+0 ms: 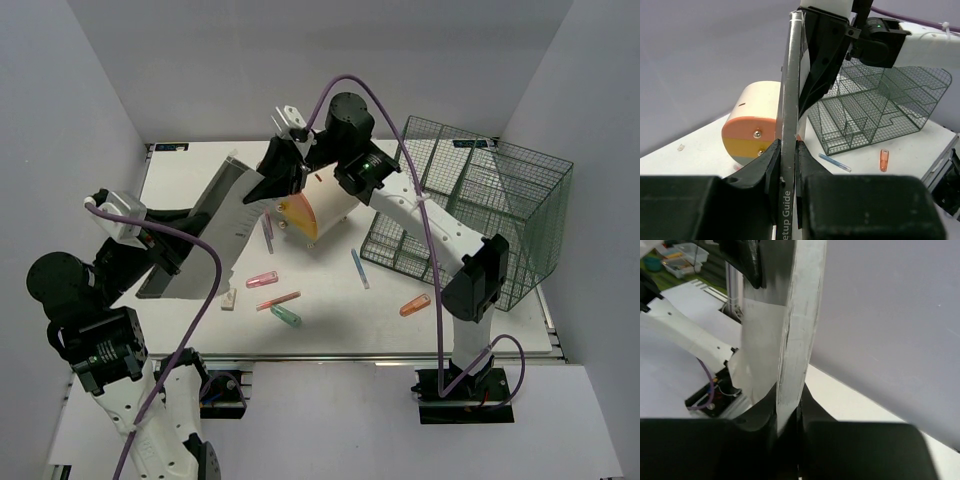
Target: Organize the desk
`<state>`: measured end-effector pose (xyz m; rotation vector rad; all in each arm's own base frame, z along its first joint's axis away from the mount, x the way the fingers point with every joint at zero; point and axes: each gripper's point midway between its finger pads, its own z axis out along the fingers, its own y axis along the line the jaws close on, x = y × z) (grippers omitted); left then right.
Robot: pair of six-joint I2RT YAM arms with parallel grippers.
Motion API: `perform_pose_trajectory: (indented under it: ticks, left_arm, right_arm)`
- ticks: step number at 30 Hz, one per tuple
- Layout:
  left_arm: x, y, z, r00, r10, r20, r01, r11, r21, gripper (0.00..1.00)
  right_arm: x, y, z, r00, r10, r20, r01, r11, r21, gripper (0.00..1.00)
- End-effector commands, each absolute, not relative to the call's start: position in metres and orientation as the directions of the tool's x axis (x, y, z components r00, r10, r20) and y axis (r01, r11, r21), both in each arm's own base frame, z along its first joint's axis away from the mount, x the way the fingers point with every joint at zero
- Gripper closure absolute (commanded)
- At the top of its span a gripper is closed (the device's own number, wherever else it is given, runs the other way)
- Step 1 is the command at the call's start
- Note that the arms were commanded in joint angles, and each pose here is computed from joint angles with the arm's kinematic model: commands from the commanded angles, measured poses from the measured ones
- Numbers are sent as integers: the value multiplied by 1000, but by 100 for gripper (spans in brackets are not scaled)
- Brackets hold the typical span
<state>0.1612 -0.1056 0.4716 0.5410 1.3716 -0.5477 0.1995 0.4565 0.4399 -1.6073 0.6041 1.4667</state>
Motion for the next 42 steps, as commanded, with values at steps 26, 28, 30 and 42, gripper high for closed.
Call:
perform_pose_trajectory:
  ticks: [26,28,30,42]
  left_arm:
    - [166,-76,513,294,-116,-949,430,903,23,40]
    - [167,-68,515,302,-127,-945,382,924,-2,33]
    - [168,-60,519,312,-144,-939,337,941,-33,24]
    - [173,-4,523,385,-159,-909,36,987,-157,9]
  right_arm:
    - [209,363,573,239,282,-929,-939,-177,-295,100]
    - [213,351,581,265,279,-923,-948,-100,-303,100]
    - [219,340,587,275,266,-924,-957,-15,-290,100]
    - [253,278,571,293,132,-947,-909,345,-234,100]
